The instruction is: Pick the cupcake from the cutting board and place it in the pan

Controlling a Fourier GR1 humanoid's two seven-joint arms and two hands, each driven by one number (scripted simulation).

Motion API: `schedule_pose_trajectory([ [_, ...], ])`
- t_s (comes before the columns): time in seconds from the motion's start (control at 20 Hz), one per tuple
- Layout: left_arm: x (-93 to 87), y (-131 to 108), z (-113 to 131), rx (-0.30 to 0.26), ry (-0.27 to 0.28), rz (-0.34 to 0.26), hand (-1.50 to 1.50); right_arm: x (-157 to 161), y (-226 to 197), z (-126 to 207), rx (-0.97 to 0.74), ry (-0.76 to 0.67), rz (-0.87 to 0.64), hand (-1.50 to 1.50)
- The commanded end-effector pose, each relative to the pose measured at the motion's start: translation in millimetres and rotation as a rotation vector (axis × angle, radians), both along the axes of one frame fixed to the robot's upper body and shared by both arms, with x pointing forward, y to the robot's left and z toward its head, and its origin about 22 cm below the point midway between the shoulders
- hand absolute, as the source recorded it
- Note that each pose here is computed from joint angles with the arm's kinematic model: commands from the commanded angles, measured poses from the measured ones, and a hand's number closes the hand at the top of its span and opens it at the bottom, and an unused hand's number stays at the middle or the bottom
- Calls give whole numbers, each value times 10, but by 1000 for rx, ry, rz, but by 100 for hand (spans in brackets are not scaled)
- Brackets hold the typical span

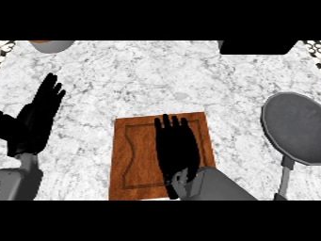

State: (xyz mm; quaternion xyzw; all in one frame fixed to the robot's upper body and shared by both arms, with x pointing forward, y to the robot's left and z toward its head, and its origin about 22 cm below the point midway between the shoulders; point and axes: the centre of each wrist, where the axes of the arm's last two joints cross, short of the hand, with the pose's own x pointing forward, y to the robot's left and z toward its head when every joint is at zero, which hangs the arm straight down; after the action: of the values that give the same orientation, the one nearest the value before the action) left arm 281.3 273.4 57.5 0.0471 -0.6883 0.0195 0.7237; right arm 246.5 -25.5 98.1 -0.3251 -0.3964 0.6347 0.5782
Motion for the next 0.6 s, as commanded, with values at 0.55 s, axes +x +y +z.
schedule_pose_trajectory([
  [0.55, -42, 85, 124, 7, 7, -16, 0, 361, -67, -333, -54, 37, -101, -150],
])
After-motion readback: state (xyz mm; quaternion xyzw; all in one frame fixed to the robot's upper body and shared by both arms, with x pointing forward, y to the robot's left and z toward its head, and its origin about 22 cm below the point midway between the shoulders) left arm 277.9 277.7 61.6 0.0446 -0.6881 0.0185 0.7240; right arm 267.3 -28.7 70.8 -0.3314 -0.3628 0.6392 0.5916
